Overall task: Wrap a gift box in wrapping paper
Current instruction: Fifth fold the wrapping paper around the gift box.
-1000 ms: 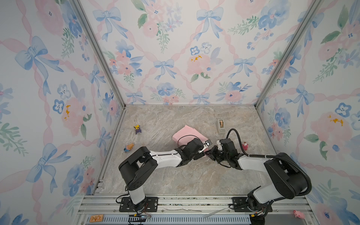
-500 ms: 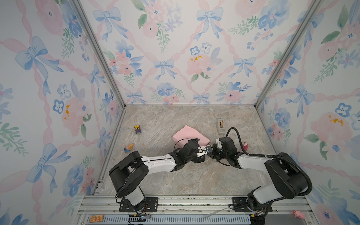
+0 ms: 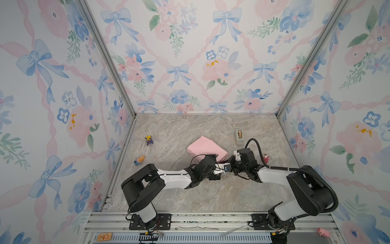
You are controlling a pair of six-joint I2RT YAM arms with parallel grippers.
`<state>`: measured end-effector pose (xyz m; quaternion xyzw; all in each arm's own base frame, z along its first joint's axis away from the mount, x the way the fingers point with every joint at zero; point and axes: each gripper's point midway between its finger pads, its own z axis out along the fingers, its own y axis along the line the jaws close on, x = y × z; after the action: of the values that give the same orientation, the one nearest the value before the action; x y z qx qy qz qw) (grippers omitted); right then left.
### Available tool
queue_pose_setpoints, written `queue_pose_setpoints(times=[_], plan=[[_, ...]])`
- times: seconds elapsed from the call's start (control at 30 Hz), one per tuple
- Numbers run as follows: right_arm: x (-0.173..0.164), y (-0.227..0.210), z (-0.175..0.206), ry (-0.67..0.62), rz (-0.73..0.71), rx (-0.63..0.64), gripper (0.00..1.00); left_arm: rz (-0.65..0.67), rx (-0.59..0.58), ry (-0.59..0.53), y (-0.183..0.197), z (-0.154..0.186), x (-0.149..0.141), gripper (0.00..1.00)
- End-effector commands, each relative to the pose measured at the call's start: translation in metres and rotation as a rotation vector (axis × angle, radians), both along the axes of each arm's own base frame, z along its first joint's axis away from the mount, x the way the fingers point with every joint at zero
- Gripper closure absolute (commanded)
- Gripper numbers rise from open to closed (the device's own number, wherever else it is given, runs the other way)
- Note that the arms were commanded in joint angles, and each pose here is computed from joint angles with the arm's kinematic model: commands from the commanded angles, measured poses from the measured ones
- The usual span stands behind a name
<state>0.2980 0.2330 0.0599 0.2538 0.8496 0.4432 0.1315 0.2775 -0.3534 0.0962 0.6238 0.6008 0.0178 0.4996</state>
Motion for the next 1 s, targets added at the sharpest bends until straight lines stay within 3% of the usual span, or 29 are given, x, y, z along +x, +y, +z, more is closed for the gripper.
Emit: queue_pose_setpoints(times=[0.0,0.4,0.97], plan=[[0.008,0.002,0.013,-0.025,-0.007,0.038,0.94,0.044,0.027,0.002,0.009,-0.016,0.002,0.02],[0.008,0.004,0.011,-0.017,-0.012,0.060,0.94,0.153,0.026,-0.007,0.014,-0.030,0.014,0.03],[0.007,0.006,0.009,-0.014,-0.008,0.076,0.91,0.356,-0.048,0.042,0.032,-0.054,0.023,0.20]])
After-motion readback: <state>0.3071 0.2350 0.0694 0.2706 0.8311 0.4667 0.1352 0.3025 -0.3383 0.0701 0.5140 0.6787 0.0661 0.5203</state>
